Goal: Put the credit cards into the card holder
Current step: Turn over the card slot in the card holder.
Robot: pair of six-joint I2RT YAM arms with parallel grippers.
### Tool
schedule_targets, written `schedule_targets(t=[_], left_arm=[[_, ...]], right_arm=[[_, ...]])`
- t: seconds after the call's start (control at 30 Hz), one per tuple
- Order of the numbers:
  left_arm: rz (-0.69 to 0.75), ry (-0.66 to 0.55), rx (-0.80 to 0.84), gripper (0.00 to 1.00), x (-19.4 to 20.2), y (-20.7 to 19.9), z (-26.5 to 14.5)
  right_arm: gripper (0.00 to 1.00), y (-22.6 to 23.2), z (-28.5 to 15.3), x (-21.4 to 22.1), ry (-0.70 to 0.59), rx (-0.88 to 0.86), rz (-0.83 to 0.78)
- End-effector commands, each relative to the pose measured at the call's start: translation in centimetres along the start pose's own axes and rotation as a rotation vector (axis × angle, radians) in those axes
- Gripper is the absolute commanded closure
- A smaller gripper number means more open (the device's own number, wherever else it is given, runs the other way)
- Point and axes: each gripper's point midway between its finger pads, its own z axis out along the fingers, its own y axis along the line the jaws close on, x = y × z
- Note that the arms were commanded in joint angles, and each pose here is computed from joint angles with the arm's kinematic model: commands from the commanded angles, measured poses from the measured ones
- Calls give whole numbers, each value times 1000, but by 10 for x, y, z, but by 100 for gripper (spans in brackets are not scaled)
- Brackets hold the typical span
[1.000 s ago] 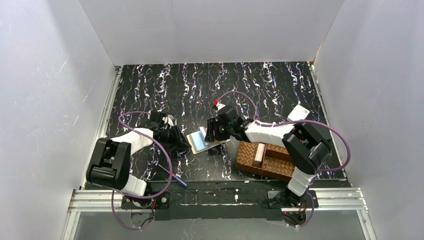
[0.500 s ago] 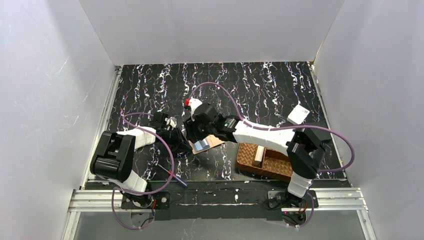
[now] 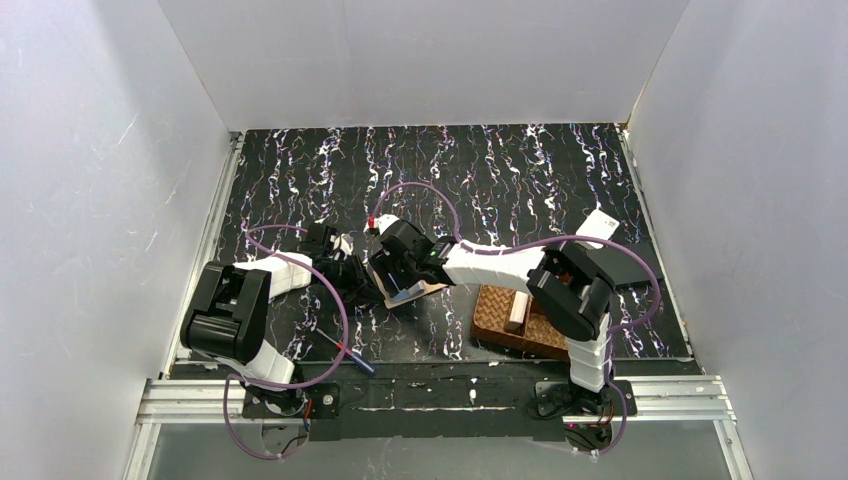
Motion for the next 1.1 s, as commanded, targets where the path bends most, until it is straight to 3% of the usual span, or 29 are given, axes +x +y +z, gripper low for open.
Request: schedule_targets(t=[0.0, 0.2, 0.37, 1.07], left_arm=[[6, 8, -48, 83, 4, 9, 0], [12, 5, -44, 83, 4, 8, -2], [15, 2, -42, 83, 4, 7, -3], [12, 3, -64, 84, 9, 16, -2]], right_arm=[[28, -10, -1, -13, -30, 95, -33], [37, -20, 7, 6, 17, 162, -37], [21, -12, 11, 14, 25, 112, -21], [7, 10, 16, 35, 65, -27, -3]])
